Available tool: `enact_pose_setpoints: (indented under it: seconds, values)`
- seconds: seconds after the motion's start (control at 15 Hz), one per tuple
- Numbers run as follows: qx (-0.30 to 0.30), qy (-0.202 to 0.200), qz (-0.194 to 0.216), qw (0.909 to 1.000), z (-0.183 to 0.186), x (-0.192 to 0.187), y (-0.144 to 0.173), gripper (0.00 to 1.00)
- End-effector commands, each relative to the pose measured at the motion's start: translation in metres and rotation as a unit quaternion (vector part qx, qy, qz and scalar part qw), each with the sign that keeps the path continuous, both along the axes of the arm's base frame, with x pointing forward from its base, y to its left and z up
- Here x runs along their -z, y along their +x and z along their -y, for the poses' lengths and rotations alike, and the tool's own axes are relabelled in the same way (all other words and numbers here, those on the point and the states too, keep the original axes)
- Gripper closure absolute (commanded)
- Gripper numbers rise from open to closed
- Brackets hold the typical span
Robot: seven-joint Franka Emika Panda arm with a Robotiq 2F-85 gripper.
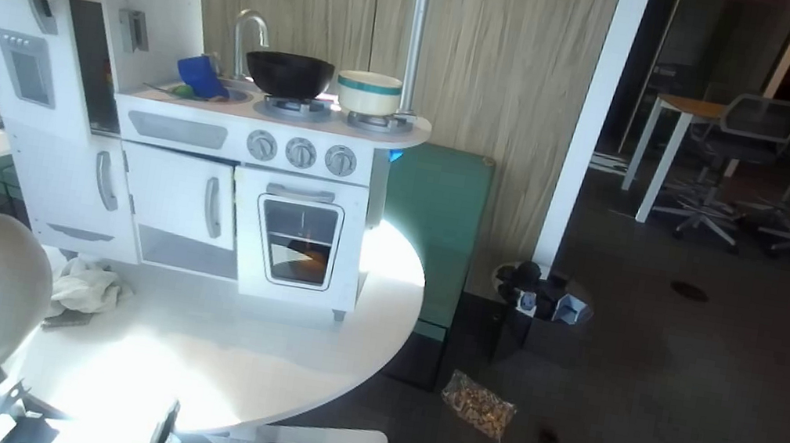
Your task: Open the top left cabinet door and the bottom middle cabinet door
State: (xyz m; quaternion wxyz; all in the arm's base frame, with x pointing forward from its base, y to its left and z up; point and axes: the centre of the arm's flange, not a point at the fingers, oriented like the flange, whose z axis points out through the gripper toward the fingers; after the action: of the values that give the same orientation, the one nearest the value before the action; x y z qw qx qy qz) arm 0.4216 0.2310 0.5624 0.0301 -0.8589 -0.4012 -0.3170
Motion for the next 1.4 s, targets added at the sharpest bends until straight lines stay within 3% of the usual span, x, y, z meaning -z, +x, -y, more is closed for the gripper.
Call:
enact_pose_setpoints:
  seconds: [0.0,0.27,0.4,0.6,0.73,0.93,1.07,1.13,1.33]
  values:
    - [-0.046,0.005,-0.042,0.9981,0.004,-0.018,-0.071,0.0]
    - [-0.03,-0.028,-0.111,0.993,0.002,-0.02,-0.111,0.0]
    - [-0.004,-0.035,-0.116,0.9926,0.004,-0.026,-0.127,0.0]
    - [0.066,-0.009,-0.122,0.9903,0.005,-0.032,-0.145,0.0]
    - [0.109,0.019,-0.124,0.9861,0.004,-0.034,-0.152,0.0]
    - [0.152,0.011,-0.146,0.9775,0.005,-0.034,-0.162,0.0]
    - [0.178,-0.018,-0.179,0.9675,0.008,-0.034,-0.169,0.0]
    - [0.15,-0.011,-0.169,0.974,0.005,-0.025,-0.157,0.0]
    - [0.167,-0.02,-0.183,0.9687,0.008,-0.023,-0.163,0.0]
